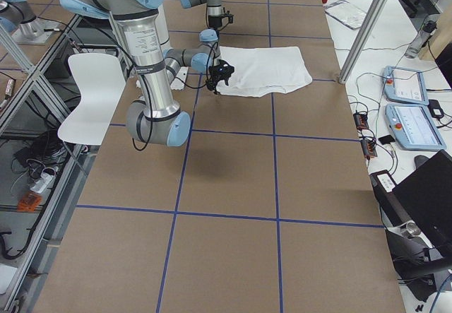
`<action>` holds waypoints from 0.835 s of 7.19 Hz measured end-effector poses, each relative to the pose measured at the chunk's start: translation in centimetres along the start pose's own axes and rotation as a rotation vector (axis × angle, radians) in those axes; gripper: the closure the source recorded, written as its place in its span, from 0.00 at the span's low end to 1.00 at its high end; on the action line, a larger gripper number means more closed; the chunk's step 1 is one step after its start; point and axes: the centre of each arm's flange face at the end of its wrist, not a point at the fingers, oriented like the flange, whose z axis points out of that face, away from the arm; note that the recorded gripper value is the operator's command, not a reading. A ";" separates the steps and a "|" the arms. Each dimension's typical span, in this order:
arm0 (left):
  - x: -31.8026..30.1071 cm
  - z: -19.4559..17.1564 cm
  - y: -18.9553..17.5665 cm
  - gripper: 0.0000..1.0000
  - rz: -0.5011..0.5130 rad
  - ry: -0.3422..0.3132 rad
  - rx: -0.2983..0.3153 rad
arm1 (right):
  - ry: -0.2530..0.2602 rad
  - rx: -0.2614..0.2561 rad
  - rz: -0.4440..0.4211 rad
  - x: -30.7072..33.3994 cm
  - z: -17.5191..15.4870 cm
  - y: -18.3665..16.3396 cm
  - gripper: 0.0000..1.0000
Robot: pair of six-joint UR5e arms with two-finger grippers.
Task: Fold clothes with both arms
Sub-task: 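Move the right gripper to the other near corner and grasp it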
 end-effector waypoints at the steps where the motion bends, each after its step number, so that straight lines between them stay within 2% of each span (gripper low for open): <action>1: 0.1 -0.1 0.0 1.00 0.000 0.002 0.000 | 0.000 0.004 -0.001 0.0 0.1 0.0 0.19; 6: 0.0 -0.4 0.0 1.00 -0.001 0.005 0.002 | 0.011 0.014 0.009 -0.6 1.1 0.5 0.20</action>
